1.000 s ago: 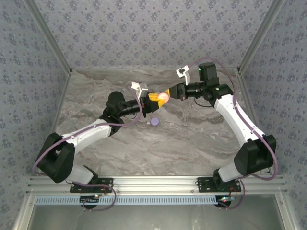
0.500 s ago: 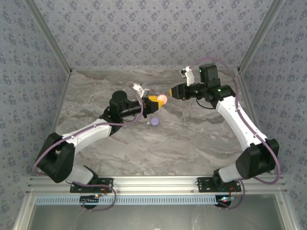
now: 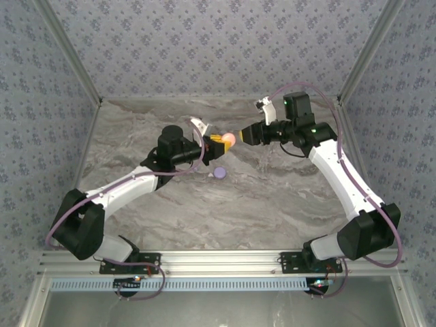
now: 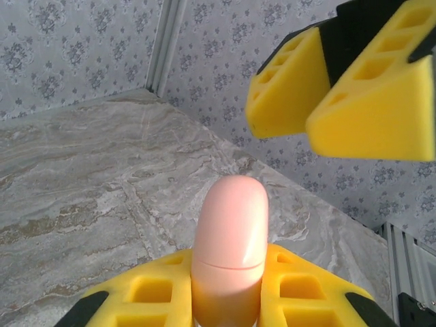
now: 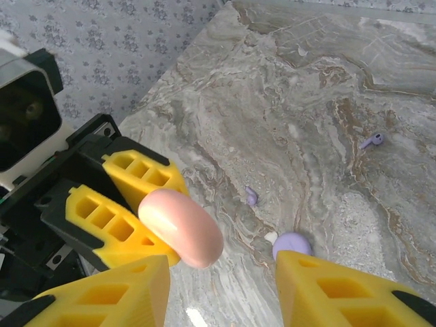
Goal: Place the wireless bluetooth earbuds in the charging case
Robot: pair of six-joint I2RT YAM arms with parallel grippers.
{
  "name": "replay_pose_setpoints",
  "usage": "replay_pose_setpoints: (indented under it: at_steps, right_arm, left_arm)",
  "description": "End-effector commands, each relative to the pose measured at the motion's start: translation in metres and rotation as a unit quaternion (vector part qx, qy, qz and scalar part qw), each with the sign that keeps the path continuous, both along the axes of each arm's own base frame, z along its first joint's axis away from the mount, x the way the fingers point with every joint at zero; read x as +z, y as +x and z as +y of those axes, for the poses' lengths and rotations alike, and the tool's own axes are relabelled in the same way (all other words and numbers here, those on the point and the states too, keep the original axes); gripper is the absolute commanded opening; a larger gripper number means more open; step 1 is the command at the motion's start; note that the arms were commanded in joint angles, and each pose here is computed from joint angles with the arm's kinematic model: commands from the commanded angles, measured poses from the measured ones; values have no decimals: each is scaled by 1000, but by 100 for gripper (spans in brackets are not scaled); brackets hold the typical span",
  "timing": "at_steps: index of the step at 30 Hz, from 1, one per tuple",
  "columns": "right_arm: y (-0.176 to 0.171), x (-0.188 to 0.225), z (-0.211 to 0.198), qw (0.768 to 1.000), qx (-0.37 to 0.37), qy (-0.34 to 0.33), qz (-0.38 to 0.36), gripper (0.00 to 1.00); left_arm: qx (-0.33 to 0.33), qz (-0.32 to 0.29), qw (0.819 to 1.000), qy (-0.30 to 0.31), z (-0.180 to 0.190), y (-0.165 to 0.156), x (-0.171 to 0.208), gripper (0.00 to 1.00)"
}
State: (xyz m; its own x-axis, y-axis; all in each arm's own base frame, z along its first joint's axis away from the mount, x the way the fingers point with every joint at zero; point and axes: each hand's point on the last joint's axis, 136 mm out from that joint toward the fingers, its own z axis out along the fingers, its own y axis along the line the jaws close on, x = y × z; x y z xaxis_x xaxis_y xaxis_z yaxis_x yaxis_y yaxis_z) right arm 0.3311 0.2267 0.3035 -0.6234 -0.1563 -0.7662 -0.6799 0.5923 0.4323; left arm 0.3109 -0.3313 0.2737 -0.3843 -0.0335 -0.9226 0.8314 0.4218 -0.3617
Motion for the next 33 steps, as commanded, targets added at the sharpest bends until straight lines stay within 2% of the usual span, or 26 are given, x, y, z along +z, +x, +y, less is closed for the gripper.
replay_pose_setpoints:
  at_steps: [1, 6, 9, 15, 20, 26, 33]
  right_arm:
    - [-6, 11, 1, 1000, 12, 0, -13, 46]
    - [0, 3, -6, 1000, -14, -22, -11, 47]
    - [5, -3, -11, 999, -34, -36, -9, 47]
    - [13, -24, -26, 994, -83, -69, 6, 47]
    - [11, -48, -39, 988, -116, -97, 38, 47]
    - [12, -73, -52, 978, -154, -120, 69, 47]
    - [6, -87, -55, 974, -161, -130, 92, 47]
  left_arm:
    - [29, -4, 1000, 2, 8, 15, 16, 5]
    - [78, 60, 995, 14, 21, 40, -1, 6]
    - [111, 96, 988, 45, 27, 54, -17, 6]
    - [157, 193, 965, 82, 40, 83, -52, 5]
    - [193, 269, 939, 97, 56, 107, -85, 5]
    - [209, 312, 921, 103, 68, 132, -121, 5]
    - [229, 355, 900, 109, 84, 159, -155, 5]
